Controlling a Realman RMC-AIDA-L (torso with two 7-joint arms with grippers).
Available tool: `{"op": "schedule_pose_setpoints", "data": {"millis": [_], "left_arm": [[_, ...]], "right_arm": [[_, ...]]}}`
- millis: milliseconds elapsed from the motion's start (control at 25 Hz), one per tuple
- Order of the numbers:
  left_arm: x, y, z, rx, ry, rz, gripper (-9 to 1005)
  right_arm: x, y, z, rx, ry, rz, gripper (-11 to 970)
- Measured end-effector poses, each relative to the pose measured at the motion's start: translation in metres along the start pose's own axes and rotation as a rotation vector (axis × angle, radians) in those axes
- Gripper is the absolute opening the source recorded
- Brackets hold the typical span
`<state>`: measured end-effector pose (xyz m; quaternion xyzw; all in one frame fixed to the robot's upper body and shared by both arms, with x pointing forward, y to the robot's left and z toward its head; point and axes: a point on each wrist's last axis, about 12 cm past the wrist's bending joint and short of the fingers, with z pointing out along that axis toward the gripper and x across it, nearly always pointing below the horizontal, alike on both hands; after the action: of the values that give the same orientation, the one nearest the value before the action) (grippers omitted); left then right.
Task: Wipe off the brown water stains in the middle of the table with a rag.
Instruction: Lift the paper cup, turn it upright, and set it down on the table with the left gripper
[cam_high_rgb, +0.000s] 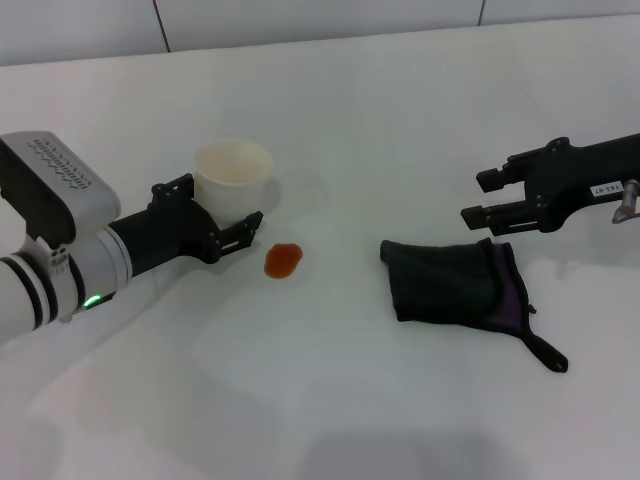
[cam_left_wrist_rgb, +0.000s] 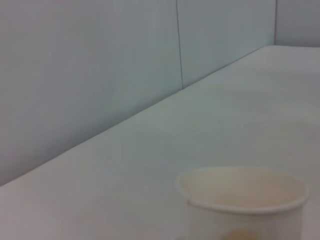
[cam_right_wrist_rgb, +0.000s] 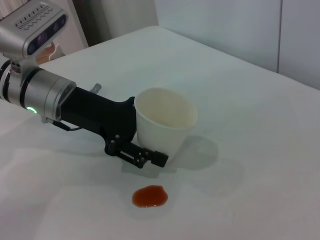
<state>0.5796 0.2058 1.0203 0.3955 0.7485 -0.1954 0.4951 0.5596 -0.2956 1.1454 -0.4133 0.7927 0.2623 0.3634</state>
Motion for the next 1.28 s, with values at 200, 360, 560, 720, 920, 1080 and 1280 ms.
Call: {"op": "schedule_pose_setpoints", "data": {"millis": [200, 360, 560, 720, 920, 1080, 1280], "left_arm": [[-0.003, 0.001, 0.003, 0.009, 0.01, 0.003, 744], [-0.009, 0.0, 0.009, 0.024, 0.018, 0.019, 751], [-0.011, 0.0, 0.01, 0.028, 0.015, 0.021, 759], [-0.009, -0.001, 0.009, 0.029, 0.015, 0.025, 766], [-0.005, -0.001, 0.006, 0.025, 0.019, 0.023, 774], [0.002, -0.003, 0.002, 0.017, 0.022, 0.032, 781], [0.002, -0.003, 0.001, 0.018, 0.022, 0.034, 789]], "right_arm": [[0.0, 0.001, 0.001, -0.005, -0.001, 0.0, 572], [-0.001, 0.001, 0.002, -0.01, -0.003, 0.0, 572], [-0.001, 0.002, 0.004, -0.017, -0.005, 0.005, 572], [-0.001, 0.002, 0.004, -0.017, -0.004, 0.007, 572], [-0.001, 0.002, 0.005, -0.018, -0.004, 0.006, 571], [-0.001, 0.002, 0.005, -0.018, -0.004, 0.008, 571], [0.0, 0.002, 0.004, -0.017, -0.004, 0.01, 571]]}}
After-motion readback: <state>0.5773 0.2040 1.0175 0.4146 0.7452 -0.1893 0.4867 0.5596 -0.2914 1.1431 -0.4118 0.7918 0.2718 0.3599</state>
